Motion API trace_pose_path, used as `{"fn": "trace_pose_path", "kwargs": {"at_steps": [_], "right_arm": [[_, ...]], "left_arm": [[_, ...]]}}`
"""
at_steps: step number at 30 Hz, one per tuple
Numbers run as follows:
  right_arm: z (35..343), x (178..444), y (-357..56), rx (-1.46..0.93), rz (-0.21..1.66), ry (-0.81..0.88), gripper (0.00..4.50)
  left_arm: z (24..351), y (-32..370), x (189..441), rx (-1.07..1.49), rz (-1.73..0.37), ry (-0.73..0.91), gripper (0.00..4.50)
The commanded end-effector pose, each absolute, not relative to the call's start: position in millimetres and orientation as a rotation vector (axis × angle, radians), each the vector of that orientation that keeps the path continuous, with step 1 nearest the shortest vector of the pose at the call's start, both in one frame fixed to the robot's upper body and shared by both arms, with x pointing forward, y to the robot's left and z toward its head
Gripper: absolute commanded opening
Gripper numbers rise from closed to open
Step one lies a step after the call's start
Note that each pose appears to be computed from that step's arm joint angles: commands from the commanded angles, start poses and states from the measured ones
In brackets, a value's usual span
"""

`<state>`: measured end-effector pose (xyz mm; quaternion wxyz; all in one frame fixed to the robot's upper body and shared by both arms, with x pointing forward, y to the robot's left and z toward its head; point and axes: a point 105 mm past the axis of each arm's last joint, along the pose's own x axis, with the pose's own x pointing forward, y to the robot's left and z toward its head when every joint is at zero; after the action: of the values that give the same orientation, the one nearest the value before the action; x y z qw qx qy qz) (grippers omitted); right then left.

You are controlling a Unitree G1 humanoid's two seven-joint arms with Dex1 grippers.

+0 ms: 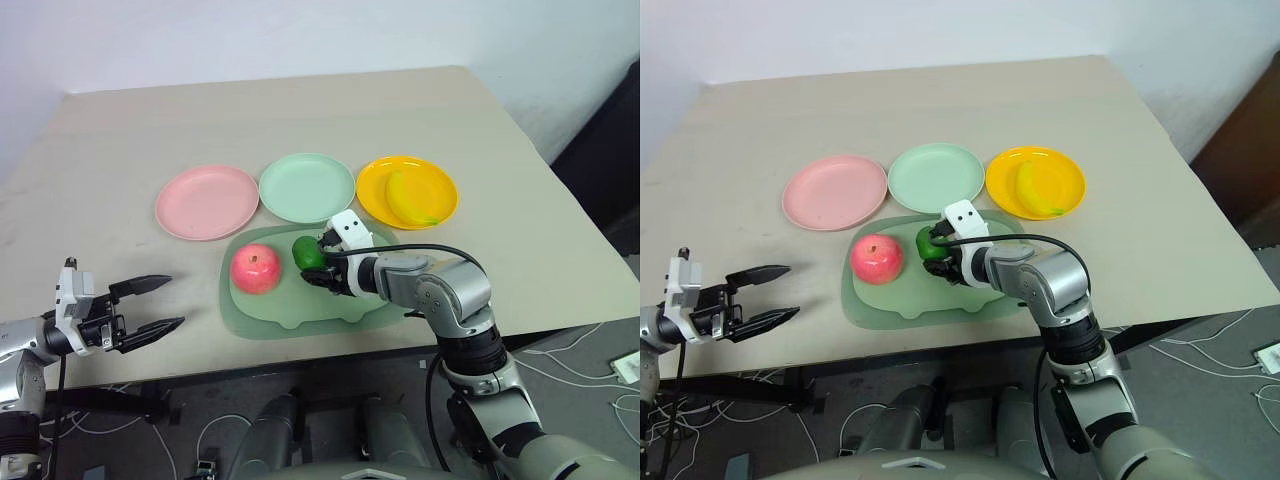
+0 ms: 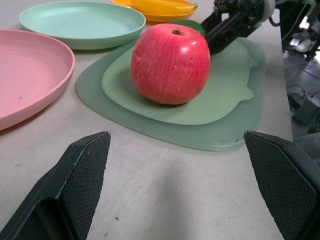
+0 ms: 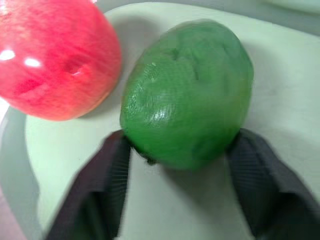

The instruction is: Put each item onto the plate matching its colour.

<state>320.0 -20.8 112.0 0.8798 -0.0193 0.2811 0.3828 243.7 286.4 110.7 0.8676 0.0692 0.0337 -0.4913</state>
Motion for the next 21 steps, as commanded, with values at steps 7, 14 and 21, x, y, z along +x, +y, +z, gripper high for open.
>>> {"fn": "trace_pose_path", "kwargs": {"at_steps": [7,14,21], "right_arm": [[131,325,-17,-0.065,0.838,0.507,2.01],[175,326,-17,-0.026,0.960,0.368,2.01],[190,386,-25,0.017,0.791,0.289,2.01]], "left_arm": [[115,288,243,0.169,-1.025,0.051,4.50],[114,289,242,0.168,-1.025,0.056,4.50],[115,288,245,0.166,-1.027,0.054,4.50]]}}
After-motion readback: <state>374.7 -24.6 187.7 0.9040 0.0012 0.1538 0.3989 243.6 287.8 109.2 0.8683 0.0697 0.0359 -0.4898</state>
